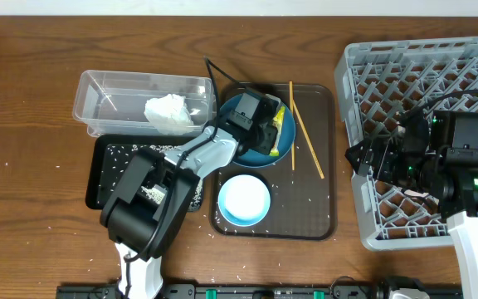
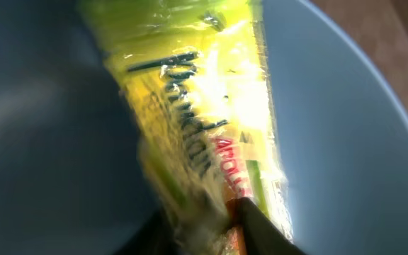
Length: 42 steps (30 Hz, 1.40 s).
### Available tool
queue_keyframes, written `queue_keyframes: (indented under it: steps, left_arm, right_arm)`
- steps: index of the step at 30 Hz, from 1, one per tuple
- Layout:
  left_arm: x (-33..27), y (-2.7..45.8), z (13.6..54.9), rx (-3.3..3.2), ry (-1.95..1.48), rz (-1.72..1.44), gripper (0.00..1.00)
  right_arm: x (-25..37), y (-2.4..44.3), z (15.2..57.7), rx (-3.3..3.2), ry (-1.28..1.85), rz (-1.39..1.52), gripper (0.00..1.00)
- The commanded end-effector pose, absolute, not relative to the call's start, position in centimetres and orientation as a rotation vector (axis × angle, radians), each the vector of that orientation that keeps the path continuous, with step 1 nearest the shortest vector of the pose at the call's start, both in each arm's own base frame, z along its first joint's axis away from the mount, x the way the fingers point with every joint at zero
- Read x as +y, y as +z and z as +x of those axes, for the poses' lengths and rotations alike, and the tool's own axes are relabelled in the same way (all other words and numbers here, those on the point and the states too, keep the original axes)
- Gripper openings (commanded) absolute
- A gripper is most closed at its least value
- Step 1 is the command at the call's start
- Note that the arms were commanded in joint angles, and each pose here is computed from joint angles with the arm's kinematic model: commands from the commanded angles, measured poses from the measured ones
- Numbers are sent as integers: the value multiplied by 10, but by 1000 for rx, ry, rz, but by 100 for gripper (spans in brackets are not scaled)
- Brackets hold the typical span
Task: Sort waste into correct bins and load items into the dishwasher rack
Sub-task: 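Grasp the yellow snack wrapper on the blue plate with the left gripper, then carry the wrapper over the clear bin and open the left gripper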
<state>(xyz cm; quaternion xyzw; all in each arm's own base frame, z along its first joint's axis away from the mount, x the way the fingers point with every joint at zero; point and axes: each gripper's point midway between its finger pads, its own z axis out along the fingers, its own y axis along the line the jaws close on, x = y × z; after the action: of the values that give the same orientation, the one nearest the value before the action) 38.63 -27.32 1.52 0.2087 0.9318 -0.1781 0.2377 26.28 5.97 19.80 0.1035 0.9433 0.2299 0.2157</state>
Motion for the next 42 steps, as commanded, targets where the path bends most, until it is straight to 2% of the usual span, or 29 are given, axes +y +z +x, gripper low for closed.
queue_keyframes:
  steps: [1, 2, 7, 12, 15, 19, 21, 22, 26, 30, 35, 37, 39, 40, 42]
  left_arm:
    - [-281, 38, 388, 2524, -559, 528, 10]
    - [-281, 49, 388, 2507, -567, 517, 6]
    - [-265, 116, 389, 2408, -554, 474, 6]
    - [-176, 168, 408, 2336, -165, 199, 6]
    - [-124, 177, 419, 2318, -39, -31, 6]
    - [-85, 159, 429, 2359, -29, -218, 6]
    - [-70, 144, 435, 2382, -2, -269, 17]
    - [-65, 139, 437, 2389, 7, -283, 33]
    - [-59, 142, 436, 2401, -10, -257, 66]
    - [-65, 182, 418, 2378, -41, -158, 73]
    - [-74, 241, 369, 2328, -182, -81, 77]
    - [-72, 263, 349, 2292, -206, -74, 77]
    - [-68, 281, 331, 2251, -215, -75, 78]
    - [-66, 290, 322, 2228, -221, -75, 84]
    - [-62, 306, 306, 2183, -232, -75, 85]
  right_arm:
    - [65, 197, 260, 2625, 654, 273, 92]
    - [65, 197, 260, 2625, 654, 273, 92]
    - [65, 197, 260, 2625, 653, 273, 92]
    - [65, 197, 260, 2625, 654, 273, 92]
    - [65, 197, 260, 2625, 654, 273, 92]
    - [65, 197, 262, 2618, 654, 270, 92]
    - [65, 198, 262, 2615, 658, 285, 92]
    - [65, 198, 262, 2615, 660, 289, 92]
    - [64, 198, 262, 2615, 652, 283, 92]
    - [64, 198, 263, 2613, 651, 278, 92]
    - [64, 197, 262, 2618, 651, 281, 94]
    - [64, 197, 261, 2624, 651, 284, 99]
    - [64, 197, 261, 2623, 652, 283, 99]
    - [64, 197, 261, 2623, 651, 283, 99]
    - [64, 197, 261, 2623, 651, 283, 99]
